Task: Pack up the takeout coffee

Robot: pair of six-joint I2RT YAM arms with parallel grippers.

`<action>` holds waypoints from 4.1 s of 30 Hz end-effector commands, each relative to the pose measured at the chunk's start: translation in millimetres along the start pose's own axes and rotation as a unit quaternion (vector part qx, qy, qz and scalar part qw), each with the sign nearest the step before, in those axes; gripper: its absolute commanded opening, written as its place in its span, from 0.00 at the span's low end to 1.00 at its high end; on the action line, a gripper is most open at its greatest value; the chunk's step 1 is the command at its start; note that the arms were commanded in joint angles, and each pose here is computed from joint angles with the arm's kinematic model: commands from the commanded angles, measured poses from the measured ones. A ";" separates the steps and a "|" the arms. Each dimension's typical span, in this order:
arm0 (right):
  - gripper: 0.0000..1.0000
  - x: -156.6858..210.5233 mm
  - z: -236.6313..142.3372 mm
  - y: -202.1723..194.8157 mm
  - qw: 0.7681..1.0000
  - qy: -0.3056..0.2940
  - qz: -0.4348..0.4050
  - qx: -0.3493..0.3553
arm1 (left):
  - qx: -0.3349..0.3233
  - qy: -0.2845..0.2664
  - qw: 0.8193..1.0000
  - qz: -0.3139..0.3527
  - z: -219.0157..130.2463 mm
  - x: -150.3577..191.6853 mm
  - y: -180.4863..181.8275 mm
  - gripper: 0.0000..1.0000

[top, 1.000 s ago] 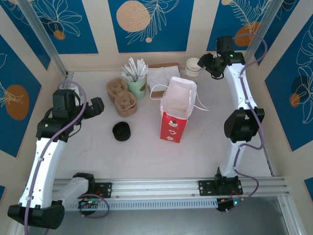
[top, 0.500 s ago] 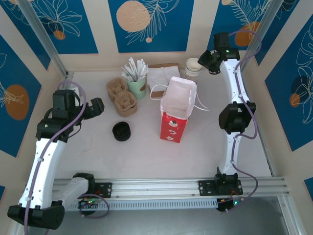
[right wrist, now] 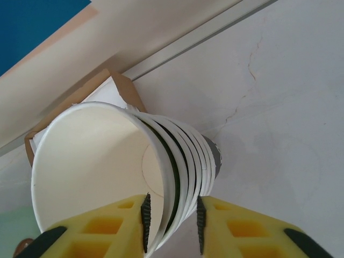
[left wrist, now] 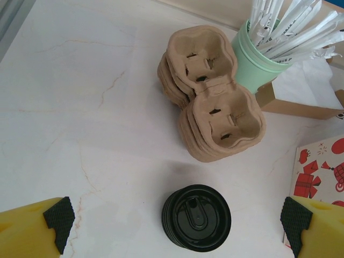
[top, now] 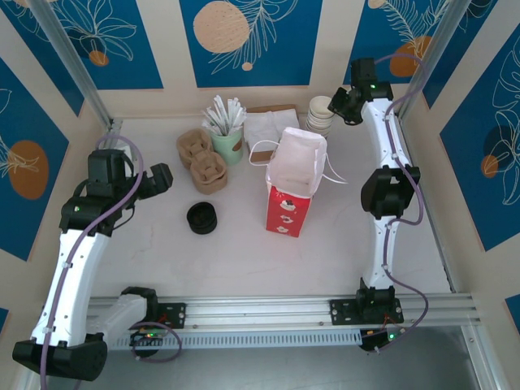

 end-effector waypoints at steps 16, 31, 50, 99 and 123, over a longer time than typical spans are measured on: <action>0.04 -6.3 -6.1 13.0 1.000 -0.009 -0.018 -0.020 | -0.015 -0.014 1.000 0.010 -16.1 -7.0 3.9 1.00; 0.00 -21.3 -104.4 44.8 0.994 -0.061 -0.023 -0.093 | -0.002 -0.033 0.999 0.009 -32.5 -19.2 -1.5 1.00; 0.00 28.4 -298.0 -5.9 0.985 -0.127 -0.005 -0.120 | 0.166 -0.040 0.984 0.041 -47.2 -15.9 -51.5 0.97; 0.00 311.6 -259.3 -149.5 0.980 0.098 0.028 -0.173 | 0.282 0.064 0.937 0.196 122.3 156.9 -267.0 0.81; 0.00 370.4 -205.8 -77.6 0.975 0.050 -0.146 -0.162 | 0.242 0.046 0.950 0.194 102.6 123.5 -253.8 0.82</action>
Point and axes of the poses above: each hand's point on the last joint's axis, 136 mm out from that joint toward the fingers, its own z axis out along the fingers, its own y axis along the line the jaws close on, x = y × z, the point moved 3 cm from there along -z, back along the fingers, and after that the axes turned 8 degrees about z, right-handed, at the moved point
